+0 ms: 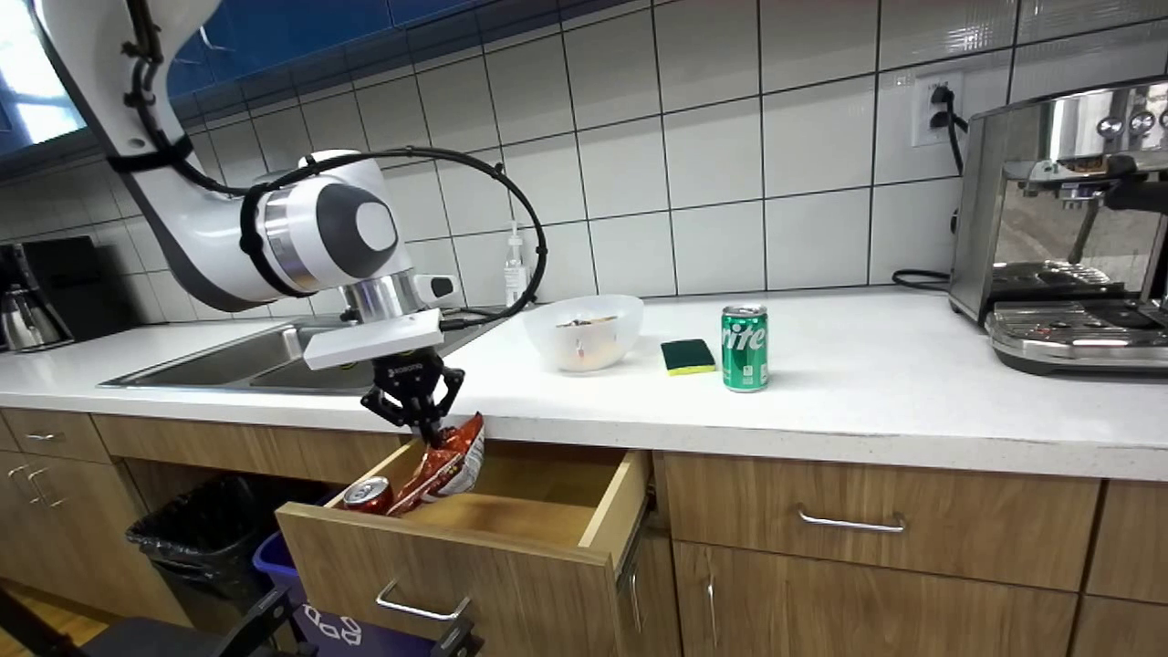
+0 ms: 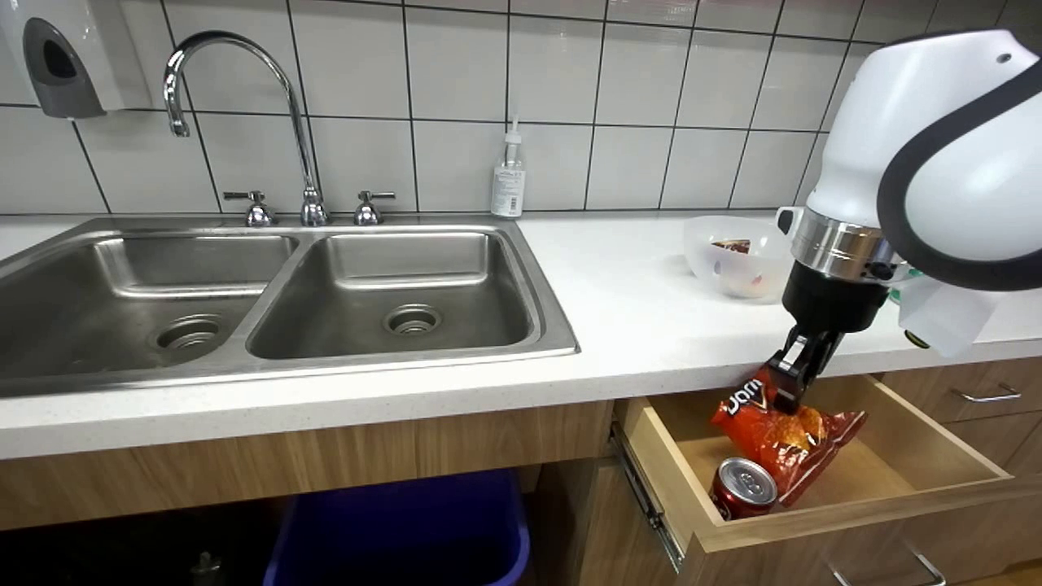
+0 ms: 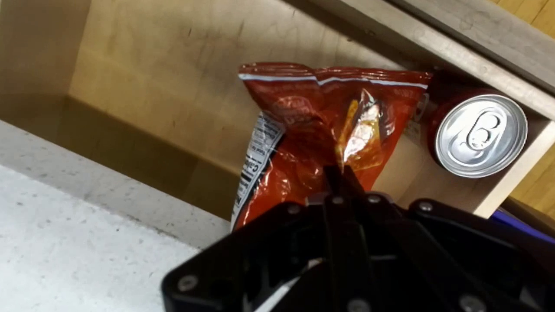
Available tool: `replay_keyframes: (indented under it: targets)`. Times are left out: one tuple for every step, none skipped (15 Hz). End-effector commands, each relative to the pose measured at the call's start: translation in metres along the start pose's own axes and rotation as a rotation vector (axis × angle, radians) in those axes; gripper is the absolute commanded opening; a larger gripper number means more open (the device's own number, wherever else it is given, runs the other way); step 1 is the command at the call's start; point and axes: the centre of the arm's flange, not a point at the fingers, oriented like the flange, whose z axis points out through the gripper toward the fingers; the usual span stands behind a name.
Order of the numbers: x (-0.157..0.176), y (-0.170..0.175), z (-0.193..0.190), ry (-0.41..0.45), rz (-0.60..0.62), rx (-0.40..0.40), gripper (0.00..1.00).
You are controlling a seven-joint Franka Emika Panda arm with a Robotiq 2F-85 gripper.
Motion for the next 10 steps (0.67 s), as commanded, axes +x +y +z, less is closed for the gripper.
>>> replay_keyframes:
  targets:
    - [0.0188,0.0017,0.0119,-0.004,0.032,-0.016,0.0]
    - [0.0202,0.0017,0.014,-0.006,0.037,-0.016,0.0]
    - [0.0211,0.0016,0.0163,-0.011,0.04,-0.015,0.0]
    - [0.0217,0.0017,0.0181,-0.014,0.042,-0.014,0.0]
    - [0.0223,0.0015,0.0199,-0.018,0.045,-0.013,0.0]
    - [0.0223,0.0016,0.0208,-0.019,0.047,-0.013,0.0]
    - [0.0218,0.0021,0.0204,-0.02,0.047,-0.013,0.2]
    - [0.0207,0.0028,0.0202,-0.023,0.036,-0.014,0.27]
    - [0.0185,0.0036,0.0176,-0.017,0.034,-0.017,0.34]
    - [0.0166,0.0047,0.0146,-0.011,0.03,-0.017,0.4]
